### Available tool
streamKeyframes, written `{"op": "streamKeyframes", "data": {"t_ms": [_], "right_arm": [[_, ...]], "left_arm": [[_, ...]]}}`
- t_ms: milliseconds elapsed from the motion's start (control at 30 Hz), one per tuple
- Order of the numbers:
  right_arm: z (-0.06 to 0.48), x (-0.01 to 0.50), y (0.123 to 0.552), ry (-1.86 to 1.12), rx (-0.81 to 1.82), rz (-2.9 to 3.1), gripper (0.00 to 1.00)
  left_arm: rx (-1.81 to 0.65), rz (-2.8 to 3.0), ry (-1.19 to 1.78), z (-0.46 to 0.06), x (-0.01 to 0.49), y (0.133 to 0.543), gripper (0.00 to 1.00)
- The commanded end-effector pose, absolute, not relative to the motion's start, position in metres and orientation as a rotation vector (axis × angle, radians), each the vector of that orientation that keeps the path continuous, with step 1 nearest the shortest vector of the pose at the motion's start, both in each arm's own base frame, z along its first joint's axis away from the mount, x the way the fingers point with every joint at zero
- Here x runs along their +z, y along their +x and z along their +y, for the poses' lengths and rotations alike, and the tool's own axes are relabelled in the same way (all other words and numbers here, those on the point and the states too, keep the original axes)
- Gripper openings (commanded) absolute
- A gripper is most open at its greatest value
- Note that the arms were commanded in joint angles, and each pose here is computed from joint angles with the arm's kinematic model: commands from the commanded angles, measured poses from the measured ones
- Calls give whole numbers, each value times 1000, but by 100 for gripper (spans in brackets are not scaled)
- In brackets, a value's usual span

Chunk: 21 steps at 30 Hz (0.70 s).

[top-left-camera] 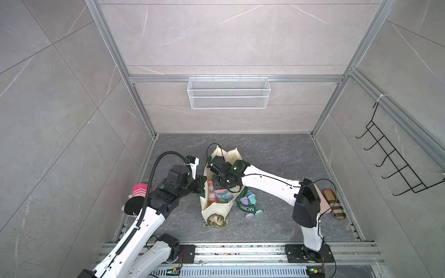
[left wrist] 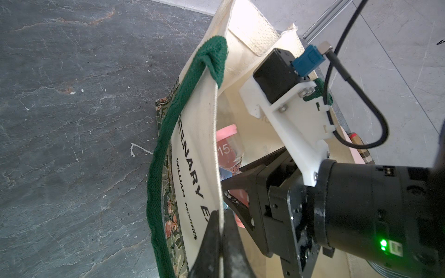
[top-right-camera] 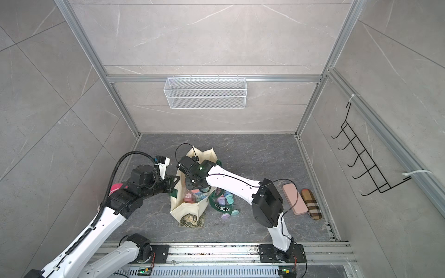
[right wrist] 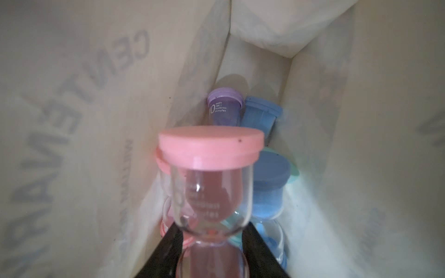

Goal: Put the hourglass into the canvas bag
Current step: Place the hourglass in the canvas bag.

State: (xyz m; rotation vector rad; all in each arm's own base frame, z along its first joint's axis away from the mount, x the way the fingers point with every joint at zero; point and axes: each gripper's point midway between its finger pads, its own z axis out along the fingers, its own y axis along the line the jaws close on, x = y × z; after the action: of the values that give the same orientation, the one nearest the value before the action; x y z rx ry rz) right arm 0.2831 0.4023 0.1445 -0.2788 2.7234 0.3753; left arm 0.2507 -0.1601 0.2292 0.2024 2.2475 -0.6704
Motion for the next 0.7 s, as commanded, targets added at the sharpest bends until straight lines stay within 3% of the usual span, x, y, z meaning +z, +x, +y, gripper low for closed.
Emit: {"op": "streamKeyframes", "data": {"t_ms": [0, 200, 367, 667], "right_arm": [[409, 160, 285, -268, 414, 2695, 52], [407, 186, 282, -287, 459, 2651, 58], [396, 240, 275, -319, 479, 2523, 58], [301, 317, 268, -158, 322, 2311, 59]], "left_arm": [[-696, 2168, 234, -164, 249, 251, 0], [-695, 2170, 233, -164, 249, 252, 0], [-693, 2174, 233, -164, 248, 252, 0], [-694, 2173, 234, -164, 248, 252, 0]]}}
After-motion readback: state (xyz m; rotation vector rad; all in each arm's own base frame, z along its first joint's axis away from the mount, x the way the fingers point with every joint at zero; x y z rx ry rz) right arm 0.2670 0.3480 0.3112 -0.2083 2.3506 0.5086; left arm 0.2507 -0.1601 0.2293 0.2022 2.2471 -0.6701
